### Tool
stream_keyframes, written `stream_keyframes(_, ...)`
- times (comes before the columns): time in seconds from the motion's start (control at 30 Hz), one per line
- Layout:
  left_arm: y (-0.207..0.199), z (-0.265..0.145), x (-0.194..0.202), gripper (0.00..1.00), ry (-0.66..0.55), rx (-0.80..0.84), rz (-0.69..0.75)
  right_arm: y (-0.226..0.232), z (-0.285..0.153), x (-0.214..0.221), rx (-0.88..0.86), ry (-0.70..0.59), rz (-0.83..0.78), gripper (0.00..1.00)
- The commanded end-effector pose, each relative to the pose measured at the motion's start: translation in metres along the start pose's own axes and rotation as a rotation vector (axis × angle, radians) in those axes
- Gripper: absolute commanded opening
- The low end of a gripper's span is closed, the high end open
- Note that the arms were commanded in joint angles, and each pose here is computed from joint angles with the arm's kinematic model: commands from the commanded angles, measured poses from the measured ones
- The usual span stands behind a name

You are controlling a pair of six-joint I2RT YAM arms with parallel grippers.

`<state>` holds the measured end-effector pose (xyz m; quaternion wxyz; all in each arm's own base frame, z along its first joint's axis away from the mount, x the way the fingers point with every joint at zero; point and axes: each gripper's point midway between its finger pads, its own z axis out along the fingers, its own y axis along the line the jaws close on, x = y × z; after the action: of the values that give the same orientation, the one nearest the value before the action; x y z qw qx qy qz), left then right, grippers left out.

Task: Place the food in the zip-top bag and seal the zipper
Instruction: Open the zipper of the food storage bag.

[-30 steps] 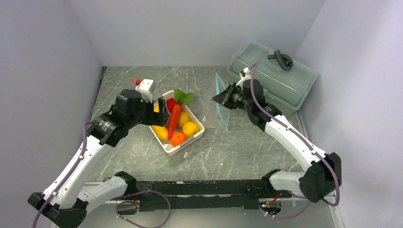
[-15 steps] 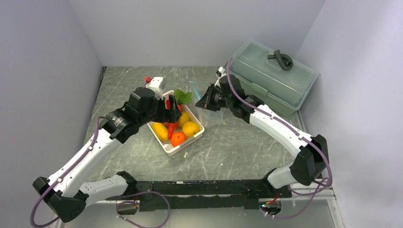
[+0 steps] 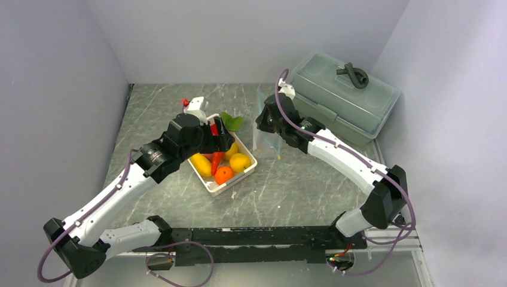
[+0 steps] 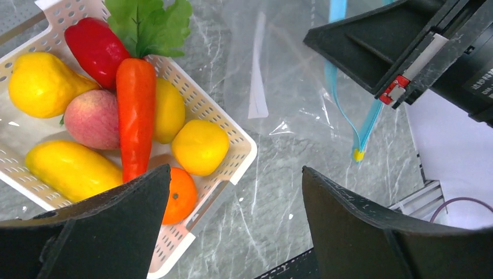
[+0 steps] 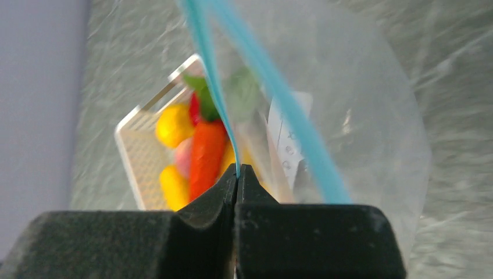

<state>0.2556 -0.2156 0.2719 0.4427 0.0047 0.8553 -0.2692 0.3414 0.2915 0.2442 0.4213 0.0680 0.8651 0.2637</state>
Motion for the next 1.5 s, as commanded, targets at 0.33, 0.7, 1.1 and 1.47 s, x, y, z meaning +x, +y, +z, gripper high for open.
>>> stream_keyframes(0.33, -0.02, 0.012, -0.035, 0.87, -0.112, 0.018, -0.112, -0.012, -0.017, -0.039, 0.144, -0.256, -0.186, 0.0)
stream_keyframes(0.7, -0.027, 0.02, -0.02, 0.85, -0.05, 0.068, -0.114, 0.0, -0.024, -0.035, 0.136, -0.269, -0.2, 0.0)
stream_keyframes(1.1, -0.039, 0.029, 0.005, 0.81, 0.015, 0.156, -0.157, 0.024, -0.019, -0.051, 0.143, -0.276, -0.166, 0.0)
stream_keyframes(1.47, -0.052, 0.041, 0.003, 0.85, -0.003, 0.224, -0.155, 0.033, -0.006, -0.044, 0.135, -0.247, -0.166, 0.0)
